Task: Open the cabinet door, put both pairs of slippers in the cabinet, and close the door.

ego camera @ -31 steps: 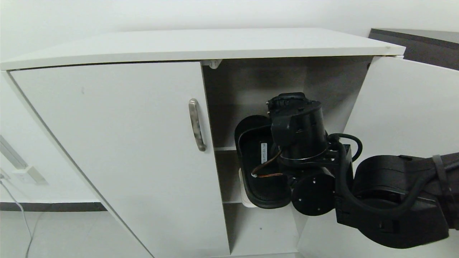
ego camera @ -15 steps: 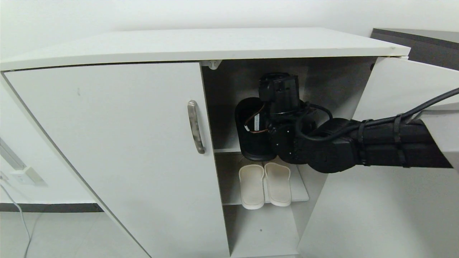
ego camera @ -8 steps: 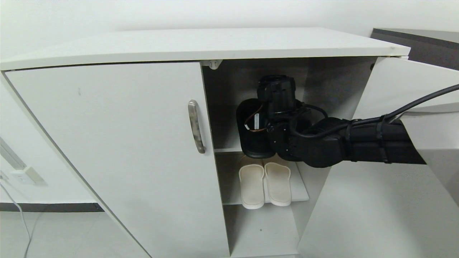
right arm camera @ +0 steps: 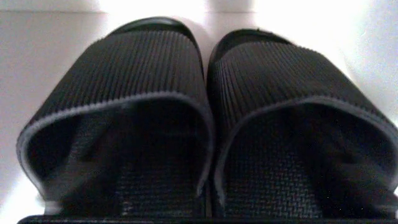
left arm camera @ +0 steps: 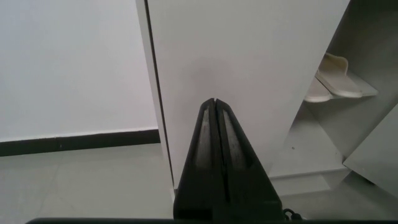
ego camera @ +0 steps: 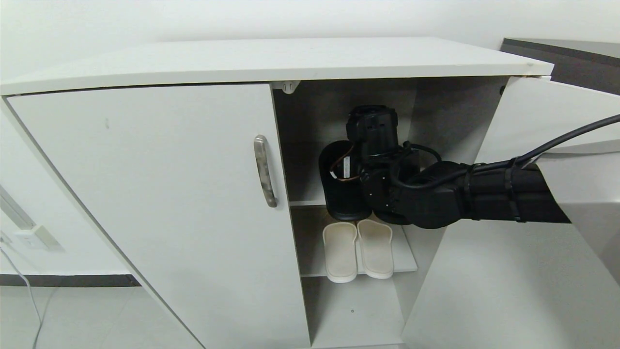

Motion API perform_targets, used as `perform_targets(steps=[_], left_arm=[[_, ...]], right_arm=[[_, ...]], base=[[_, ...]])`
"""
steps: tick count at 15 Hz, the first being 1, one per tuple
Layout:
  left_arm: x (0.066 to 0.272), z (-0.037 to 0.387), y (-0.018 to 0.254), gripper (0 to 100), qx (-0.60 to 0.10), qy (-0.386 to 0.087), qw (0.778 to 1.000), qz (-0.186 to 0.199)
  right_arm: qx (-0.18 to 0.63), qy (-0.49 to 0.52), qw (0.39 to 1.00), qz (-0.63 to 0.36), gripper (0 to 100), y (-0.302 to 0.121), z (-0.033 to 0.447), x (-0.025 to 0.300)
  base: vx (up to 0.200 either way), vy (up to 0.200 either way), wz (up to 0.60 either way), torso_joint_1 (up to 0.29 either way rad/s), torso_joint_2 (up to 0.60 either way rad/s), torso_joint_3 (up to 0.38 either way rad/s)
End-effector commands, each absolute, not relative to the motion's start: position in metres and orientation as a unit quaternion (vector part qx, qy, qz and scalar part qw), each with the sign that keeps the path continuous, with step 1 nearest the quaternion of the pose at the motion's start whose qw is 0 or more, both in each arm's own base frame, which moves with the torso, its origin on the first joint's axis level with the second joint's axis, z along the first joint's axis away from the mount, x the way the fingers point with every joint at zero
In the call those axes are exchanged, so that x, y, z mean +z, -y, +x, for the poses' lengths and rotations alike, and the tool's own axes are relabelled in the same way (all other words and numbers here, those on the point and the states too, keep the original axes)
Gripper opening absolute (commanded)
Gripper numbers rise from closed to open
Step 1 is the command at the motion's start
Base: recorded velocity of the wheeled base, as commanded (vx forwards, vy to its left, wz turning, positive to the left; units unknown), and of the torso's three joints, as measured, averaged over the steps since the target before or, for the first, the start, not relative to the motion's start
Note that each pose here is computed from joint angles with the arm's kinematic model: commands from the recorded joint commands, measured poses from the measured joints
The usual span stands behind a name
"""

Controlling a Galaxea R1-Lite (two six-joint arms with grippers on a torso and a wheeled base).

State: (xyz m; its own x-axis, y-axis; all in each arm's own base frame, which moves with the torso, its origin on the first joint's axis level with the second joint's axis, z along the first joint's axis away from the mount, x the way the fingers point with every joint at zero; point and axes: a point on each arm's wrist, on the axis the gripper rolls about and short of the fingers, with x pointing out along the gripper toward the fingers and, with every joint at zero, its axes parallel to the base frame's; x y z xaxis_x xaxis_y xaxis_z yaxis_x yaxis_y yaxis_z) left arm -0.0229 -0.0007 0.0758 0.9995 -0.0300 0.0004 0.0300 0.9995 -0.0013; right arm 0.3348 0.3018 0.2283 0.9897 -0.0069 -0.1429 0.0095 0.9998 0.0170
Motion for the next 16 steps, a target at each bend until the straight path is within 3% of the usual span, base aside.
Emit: perform_targets(steps=[1, 16], left_arm=[[0.076, -0.023, 0.001, 0, -0.015, 0.000, 1.000, -0.001], [0.076, -0.023, 0.001, 0, -0.015, 0.000, 1.000, -0.001]], right_arm=[[-0.002, -0.070, 0.997, 0.010, 100, -0.299, 0.329, 0.233], [0.080, -0.084, 0.993, 0.002, 100, -0.254, 0.218, 0.253]], base=[[0.000, 0.000, 0.00, 0.000, 0.00, 0.000], [0.000, 0.000, 0.00, 0.000, 0.00, 0.000]])
